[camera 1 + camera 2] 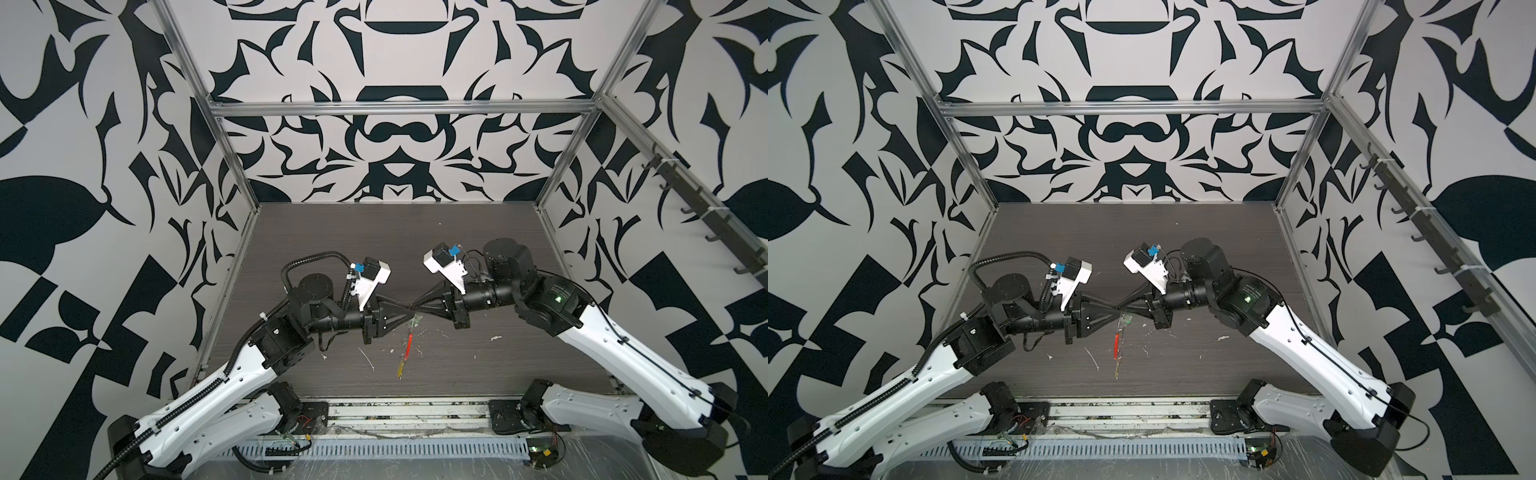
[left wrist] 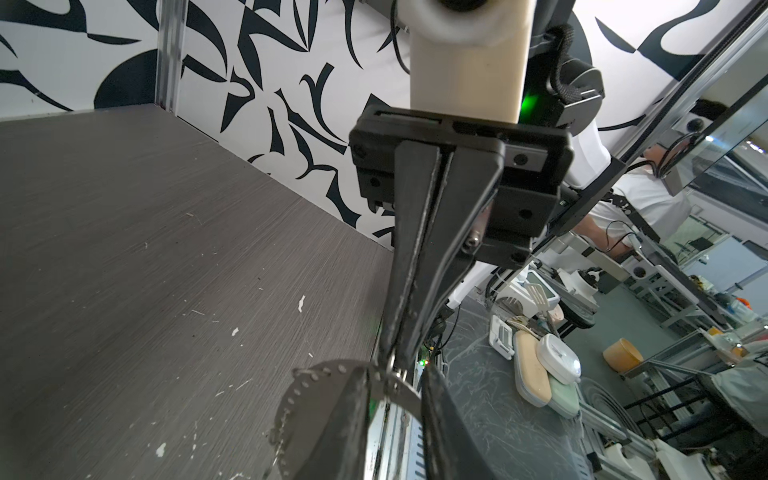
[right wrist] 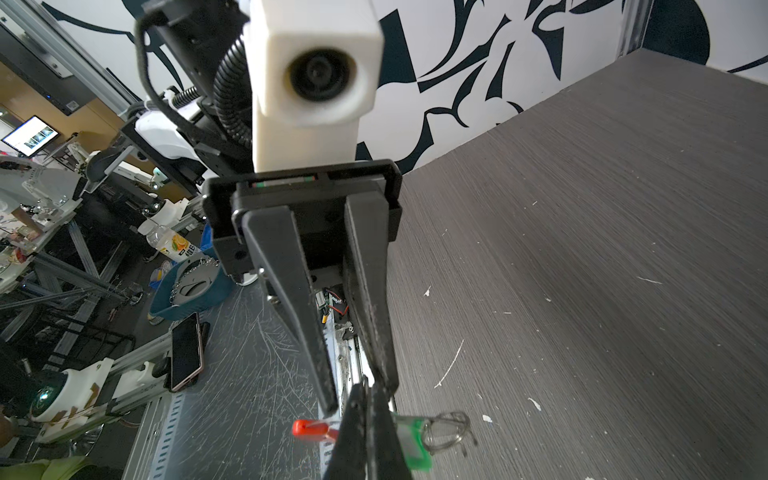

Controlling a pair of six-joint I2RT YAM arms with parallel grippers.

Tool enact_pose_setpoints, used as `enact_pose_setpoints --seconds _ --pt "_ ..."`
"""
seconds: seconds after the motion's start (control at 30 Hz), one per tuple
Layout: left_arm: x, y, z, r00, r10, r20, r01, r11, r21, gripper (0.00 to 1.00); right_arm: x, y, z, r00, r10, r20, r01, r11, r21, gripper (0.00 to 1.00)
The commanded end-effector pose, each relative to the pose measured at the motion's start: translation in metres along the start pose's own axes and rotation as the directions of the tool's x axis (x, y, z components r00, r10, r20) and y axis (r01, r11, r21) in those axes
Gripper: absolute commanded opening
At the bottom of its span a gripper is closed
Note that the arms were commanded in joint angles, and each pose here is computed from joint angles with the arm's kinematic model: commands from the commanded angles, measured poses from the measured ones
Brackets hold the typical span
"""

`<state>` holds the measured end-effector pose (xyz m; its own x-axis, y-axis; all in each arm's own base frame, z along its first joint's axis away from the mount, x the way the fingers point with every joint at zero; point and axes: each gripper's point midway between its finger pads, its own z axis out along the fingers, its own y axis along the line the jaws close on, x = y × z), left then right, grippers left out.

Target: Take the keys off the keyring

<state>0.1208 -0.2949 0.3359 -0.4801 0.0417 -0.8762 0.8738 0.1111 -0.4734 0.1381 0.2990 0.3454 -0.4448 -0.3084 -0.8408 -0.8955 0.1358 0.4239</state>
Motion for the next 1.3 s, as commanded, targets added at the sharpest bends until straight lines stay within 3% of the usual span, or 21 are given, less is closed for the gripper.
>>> enact_pose_setpoints --seconds 0.0,0.23,0.6,0.83,0.97,1.0,1.17,1.27 --pt "-0.010 -0.009 -0.003 1.000 0.016 0.014 -0.017 1.000 0.019 0.24 -0.021 0.016 -0.009 0.996 -0.069 0.053 0.071 0.997 -0.033 0.00" --pt "-0.011 -0.007 -0.001 1.000 0.012 0.012 -0.012 1.000 0.015 0.11 -0.020 0.013 -0.007 0.997 -0.060 0.049 0.061 0.998 -0.033 0.00" --pt "-0.009 -0.005 0.002 1.000 -0.011 0.007 0.010 1.000 0.020 0.16 -0.028 0.014 -0.009 0.995 -0.068 0.072 0.070 0.997 -0.024 0.00" --pt "-0.012 -0.004 0.005 1.000 -0.016 0.020 0.015 1.000 0.025 0.00 -0.029 0.013 -0.007 0.995 -0.053 0.081 0.056 0.998 -0.033 0.00" --pt "-0.017 -0.002 0.003 0.999 -0.004 0.052 0.003 1.000 0.010 0.00 -0.034 0.014 -0.008 0.992 -0.045 0.119 0.050 0.998 -0.036 0.00" --pt "-0.018 -0.002 0.003 0.998 0.000 0.060 -0.001 1.000 0.006 0.00 -0.036 0.015 -0.010 0.990 -0.046 0.134 0.050 0.998 -0.031 0.01" --pt "-0.028 0.002 -0.003 0.990 0.032 0.139 -0.028 0.999 -0.030 0.00 -0.055 0.014 -0.025 0.958 -0.055 0.280 0.048 0.998 0.031 0.30" --pt "-0.036 0.003 -0.009 0.978 0.055 0.203 -0.046 0.998 -0.048 0.00 -0.062 0.009 -0.034 0.932 -0.062 0.358 0.033 0.996 0.086 0.35"
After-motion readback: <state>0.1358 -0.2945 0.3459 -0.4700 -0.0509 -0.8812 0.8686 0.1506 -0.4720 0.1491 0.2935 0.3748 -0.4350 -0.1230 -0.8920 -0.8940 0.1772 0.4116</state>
